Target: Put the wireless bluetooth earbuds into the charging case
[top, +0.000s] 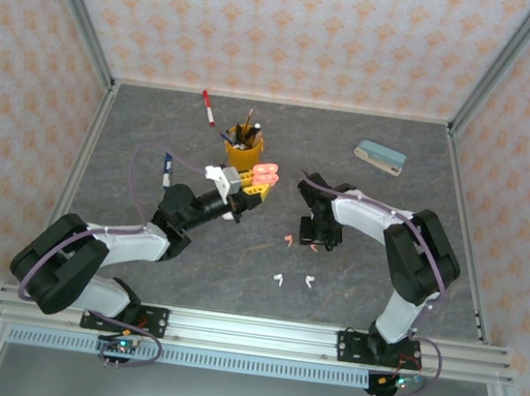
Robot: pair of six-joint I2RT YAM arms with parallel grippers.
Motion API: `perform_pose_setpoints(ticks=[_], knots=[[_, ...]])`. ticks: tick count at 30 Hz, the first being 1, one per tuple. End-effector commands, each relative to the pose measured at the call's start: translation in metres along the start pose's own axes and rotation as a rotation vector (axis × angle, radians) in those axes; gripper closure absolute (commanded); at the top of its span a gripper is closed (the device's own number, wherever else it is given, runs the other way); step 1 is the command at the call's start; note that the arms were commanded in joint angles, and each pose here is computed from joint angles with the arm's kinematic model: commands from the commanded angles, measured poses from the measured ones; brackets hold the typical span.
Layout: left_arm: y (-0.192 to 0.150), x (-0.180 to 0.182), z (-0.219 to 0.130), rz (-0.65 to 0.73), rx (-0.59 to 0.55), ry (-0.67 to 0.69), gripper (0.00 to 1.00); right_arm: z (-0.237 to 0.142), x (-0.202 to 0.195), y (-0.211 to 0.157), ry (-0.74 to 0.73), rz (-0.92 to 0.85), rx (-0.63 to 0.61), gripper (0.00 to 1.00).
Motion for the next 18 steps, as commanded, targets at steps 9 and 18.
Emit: perform_pose_setpoints(ticks=[9, 18], knots=[[0.010, 0.004, 0.005, 0.021, -0.032, 0.001, 1.00, 0.004, 0.002, 0.006, 0.017, 0.016, -0.012, 0.65], [0.010, 0.003, 0.006, 0.020, -0.031, -0.003, 1.00, -0.006, 0.006, 0.007, 0.062, 0.040, -0.030, 0.71]])
Point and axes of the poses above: each hand's point on the last joint's axis, 136 mm out from that joint toward the fingers, its own z axis out along the fingers, its own x axis along the line the jaws close on, y = z × x, the point moved 6 cm from there along -z, back along the fingers, and after that the axes turned 15 degrees about z, right-handed, at the moved point
